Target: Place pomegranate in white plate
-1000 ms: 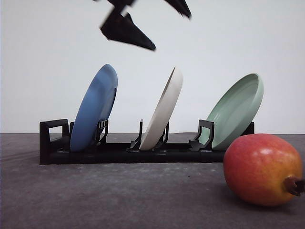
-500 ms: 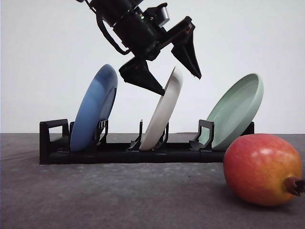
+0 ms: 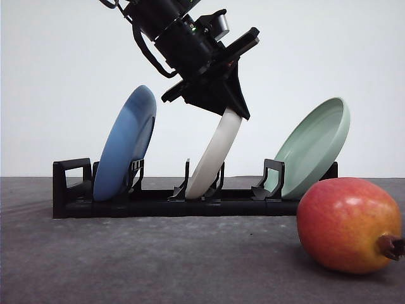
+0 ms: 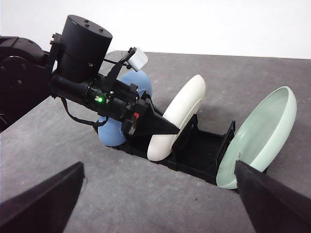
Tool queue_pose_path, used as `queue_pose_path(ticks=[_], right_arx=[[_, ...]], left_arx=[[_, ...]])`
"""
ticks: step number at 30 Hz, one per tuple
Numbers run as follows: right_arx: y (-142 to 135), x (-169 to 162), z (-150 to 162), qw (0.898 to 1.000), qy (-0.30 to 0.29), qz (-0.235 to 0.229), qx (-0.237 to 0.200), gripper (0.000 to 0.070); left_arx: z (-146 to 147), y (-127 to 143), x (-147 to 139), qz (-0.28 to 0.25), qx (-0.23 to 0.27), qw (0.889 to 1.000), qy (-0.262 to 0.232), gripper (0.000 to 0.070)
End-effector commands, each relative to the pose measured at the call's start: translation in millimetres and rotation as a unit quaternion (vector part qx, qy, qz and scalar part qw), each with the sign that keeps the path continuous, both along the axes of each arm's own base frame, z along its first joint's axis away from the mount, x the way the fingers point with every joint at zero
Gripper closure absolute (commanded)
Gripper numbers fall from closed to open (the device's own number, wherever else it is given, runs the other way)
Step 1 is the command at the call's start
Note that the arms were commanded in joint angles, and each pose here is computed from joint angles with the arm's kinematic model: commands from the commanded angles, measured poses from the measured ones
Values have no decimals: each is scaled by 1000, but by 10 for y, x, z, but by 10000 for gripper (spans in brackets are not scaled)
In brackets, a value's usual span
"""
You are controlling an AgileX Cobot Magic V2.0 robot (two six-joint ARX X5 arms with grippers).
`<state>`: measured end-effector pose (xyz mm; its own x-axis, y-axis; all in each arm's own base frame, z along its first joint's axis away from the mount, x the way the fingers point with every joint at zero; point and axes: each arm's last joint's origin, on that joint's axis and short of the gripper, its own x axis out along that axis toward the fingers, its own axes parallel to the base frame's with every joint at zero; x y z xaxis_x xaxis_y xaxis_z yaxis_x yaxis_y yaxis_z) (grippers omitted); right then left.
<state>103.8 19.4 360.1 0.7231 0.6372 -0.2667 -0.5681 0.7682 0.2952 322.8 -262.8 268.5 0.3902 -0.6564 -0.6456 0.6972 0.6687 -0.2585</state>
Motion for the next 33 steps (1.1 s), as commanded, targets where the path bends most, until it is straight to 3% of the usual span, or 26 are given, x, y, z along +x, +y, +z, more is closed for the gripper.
queue_pose_path(ticks=[1, 10, 18, 28, 33], right_arx=[[1, -5, 55, 1000, -7, 0, 3, 69], [1, -5, 55, 1000, -7, 0, 3, 69], [1, -4, 54, 1000, -7, -1, 3, 69], [0, -4, 54, 1000, -7, -2, 2, 69], [0, -5, 52, 1000, -6, -2, 3, 69]], left_arx=[[1, -76, 15, -10, -4, 1000, -4, 700], [49, -64, -3, -9, -8, 1000, -6, 700], [393, 20, -153, -13, -34, 999, -39, 700], [1072, 212, -692, -42, -81, 992, -87, 700], [1322, 353, -1087, -73, -75, 991, -88, 700]])
